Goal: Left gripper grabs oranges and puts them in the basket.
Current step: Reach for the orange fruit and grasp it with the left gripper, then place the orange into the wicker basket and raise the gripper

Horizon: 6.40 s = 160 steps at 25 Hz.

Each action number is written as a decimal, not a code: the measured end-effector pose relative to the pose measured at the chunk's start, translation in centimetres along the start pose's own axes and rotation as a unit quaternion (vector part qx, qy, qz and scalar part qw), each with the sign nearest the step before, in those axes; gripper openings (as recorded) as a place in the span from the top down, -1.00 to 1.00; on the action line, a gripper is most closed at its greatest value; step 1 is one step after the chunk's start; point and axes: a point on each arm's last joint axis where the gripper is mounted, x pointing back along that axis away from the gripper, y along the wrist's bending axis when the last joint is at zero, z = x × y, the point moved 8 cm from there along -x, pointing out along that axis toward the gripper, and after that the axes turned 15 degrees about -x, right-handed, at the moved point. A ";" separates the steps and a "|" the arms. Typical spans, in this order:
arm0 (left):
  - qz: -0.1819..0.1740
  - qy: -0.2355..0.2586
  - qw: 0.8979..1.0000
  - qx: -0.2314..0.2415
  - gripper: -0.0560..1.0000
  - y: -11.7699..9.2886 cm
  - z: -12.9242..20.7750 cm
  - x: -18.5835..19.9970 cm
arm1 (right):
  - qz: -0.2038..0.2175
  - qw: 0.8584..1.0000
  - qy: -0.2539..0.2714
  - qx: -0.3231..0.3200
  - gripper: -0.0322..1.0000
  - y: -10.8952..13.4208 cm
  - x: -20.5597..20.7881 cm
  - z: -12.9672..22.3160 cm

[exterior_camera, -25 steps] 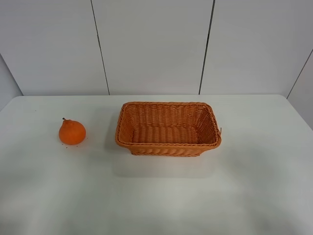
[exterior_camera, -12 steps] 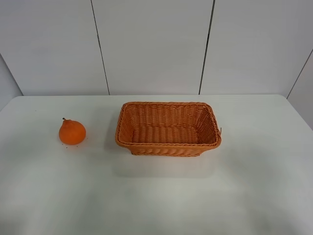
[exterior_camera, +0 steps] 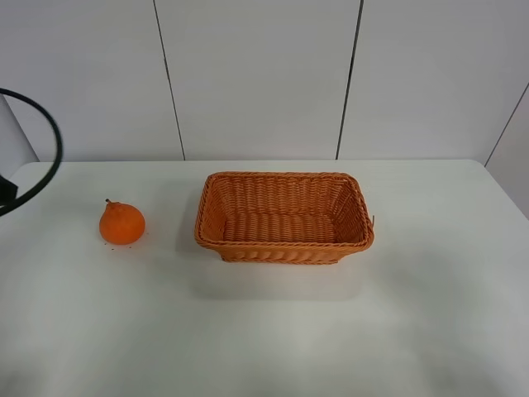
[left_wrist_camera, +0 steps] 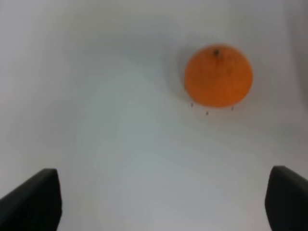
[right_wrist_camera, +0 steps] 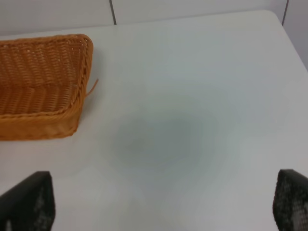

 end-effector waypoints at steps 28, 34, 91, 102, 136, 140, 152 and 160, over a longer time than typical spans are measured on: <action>0.163 0.149 0.974 -0.041 -0.89 -5.2 -1.9 -23.7 | 0.000 1.000 0.000 0.000 -0.41 0.0 0.0 0.0; 0.174 0.176 0.968 -0.043 -0.89 -6.3 0.2 -25.7 | 0.000 1.000 0.000 0.000 -0.41 0.0 0.0 0.0; 0.208 0.040 0.975 -0.070 0.48 -8.7 -10.9 -13.2 | 0.000 1.000 0.000 0.000 -0.41 0.0 0.0 0.0; 0.288 -0.001 0.946 -0.145 0.48 -21.1 -17.3 -14.4 | 0.000 1.000 0.000 0.000 -0.41 0.0 0.0 0.0; 0.328 0.067 0.922 -0.195 0.48 -31.4 -12.2 -23.1 | 0.000 1.000 0.000 0.000 -0.41 0.0 0.0 0.0; 0.328 0.072 0.921 -0.196 0.48 -31.6 -11.8 -23.5 | 0.000 1.000 0.000 0.000 -0.41 0.0 0.0 0.0; 0.327 0.070 0.922 -0.195 0.42 -31.6 -11.8 -23.6 | 0.000 1.000 0.000 0.000 -0.41 0.0 0.0 0.0; 0.327 0.070 0.922 -0.195 -0.70 -31.6 -11.8 -23.6 | 0.000 1.000 0.000 0.000 -0.41 0.0 0.0 0.0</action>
